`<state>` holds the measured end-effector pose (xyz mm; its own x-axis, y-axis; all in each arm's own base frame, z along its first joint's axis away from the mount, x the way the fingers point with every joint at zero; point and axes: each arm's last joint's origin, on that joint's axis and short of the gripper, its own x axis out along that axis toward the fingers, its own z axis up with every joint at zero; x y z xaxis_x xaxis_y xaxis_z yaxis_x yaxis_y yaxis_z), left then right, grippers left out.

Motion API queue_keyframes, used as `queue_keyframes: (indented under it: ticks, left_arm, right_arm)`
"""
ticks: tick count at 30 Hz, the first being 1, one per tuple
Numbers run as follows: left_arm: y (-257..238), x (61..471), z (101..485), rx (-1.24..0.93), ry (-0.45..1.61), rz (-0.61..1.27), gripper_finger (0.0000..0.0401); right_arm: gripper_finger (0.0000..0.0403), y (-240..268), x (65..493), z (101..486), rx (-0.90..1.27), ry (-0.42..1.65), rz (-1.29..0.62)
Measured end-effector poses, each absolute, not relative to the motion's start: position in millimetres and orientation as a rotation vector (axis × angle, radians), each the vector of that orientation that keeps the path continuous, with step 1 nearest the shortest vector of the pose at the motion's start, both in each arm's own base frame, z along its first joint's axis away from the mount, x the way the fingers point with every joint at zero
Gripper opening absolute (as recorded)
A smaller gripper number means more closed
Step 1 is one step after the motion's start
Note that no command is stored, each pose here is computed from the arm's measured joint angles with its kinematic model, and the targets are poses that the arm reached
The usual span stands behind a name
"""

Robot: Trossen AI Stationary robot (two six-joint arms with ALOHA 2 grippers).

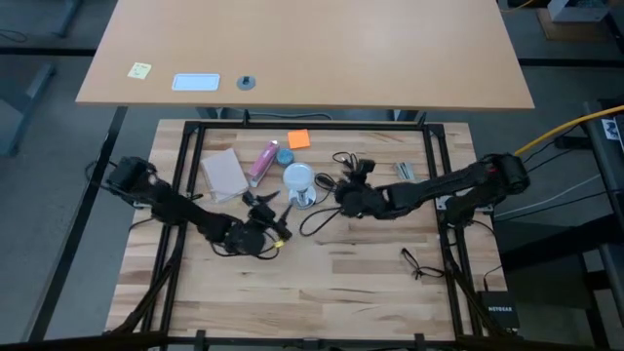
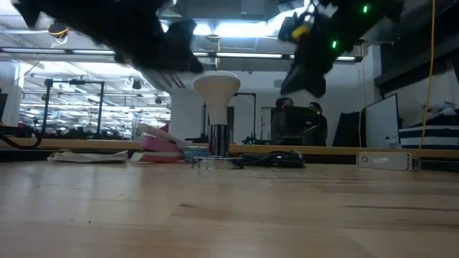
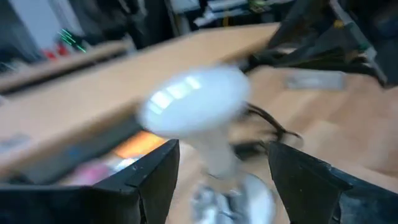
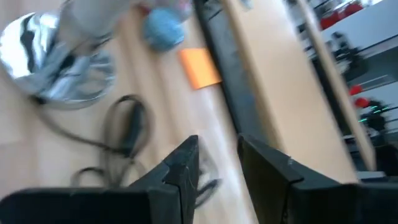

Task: Screw lightbulb
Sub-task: Remove the lightbulb from the lamp

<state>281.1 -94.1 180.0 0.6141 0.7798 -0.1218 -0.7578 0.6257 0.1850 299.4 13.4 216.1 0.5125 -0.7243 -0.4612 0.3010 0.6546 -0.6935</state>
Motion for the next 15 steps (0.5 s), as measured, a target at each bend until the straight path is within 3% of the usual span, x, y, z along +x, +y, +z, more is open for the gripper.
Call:
queue_keyframes:
  ticks: [8,15]
  left_arm:
    - [-103,237,243,0.218,0.143,0.970,0.0237]
    - [-109,210,272,0.198,0.107,0.940,0.0237]
  right_arm:
    - [0.0121,-2,263,289,-0.666,0.645,-0.732]
    - [0.0121,-4,232,335,-0.709,0.474,-0.745]
